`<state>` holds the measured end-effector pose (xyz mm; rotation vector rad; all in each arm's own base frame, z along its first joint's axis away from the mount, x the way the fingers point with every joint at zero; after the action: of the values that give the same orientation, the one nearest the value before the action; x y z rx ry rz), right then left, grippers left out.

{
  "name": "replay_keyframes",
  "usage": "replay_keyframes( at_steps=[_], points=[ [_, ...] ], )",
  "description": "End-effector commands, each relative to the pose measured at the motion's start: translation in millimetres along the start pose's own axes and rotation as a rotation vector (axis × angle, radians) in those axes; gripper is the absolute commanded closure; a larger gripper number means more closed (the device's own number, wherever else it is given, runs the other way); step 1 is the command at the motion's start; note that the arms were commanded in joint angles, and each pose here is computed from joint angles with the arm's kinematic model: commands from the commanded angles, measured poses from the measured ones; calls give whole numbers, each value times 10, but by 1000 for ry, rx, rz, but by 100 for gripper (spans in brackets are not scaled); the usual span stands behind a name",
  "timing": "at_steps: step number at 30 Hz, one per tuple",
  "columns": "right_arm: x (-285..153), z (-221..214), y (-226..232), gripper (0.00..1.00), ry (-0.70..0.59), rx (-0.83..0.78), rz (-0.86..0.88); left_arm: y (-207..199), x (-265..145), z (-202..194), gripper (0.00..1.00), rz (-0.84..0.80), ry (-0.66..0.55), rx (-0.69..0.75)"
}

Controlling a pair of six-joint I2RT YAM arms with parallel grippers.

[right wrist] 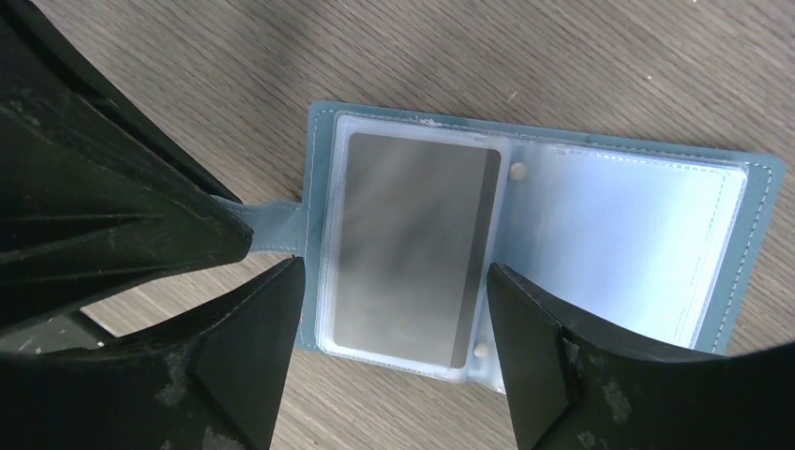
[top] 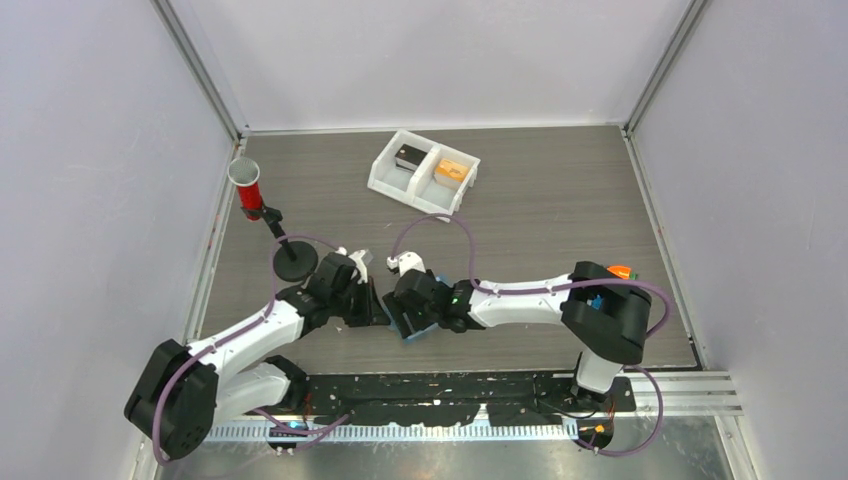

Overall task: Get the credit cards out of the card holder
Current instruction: Remove the credit card from the card holder.

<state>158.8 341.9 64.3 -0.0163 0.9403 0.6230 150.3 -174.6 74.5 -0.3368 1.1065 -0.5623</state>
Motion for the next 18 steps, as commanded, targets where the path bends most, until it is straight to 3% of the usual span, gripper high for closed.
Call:
replay_keyframes(
  at_steps=[1, 9, 18],
  points=[
    [16, 114, 19, 21, -61, -49, -105, 33, 2, -8, 100, 23, -20, -22],
    [87, -1, -67, 25, -67, -68, -200, 77, -50, -23, 100, 62, -20, -21],
    [-104, 39, 15, 38, -96, 3, -117, 175, -70, -47, 100, 133, -8, -9]
  ],
)
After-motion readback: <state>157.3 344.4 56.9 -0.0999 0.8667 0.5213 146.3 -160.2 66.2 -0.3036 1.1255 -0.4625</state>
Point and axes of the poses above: each gripper's point midway between its finger pads, its own x axis out along the fingers, its own y axis along the line the jaws close on, z = x × y, the point moved 4 cm from there along -x, back along the fingers, and after that the axes turned 7 degrees about x, right-handed, at the moved point
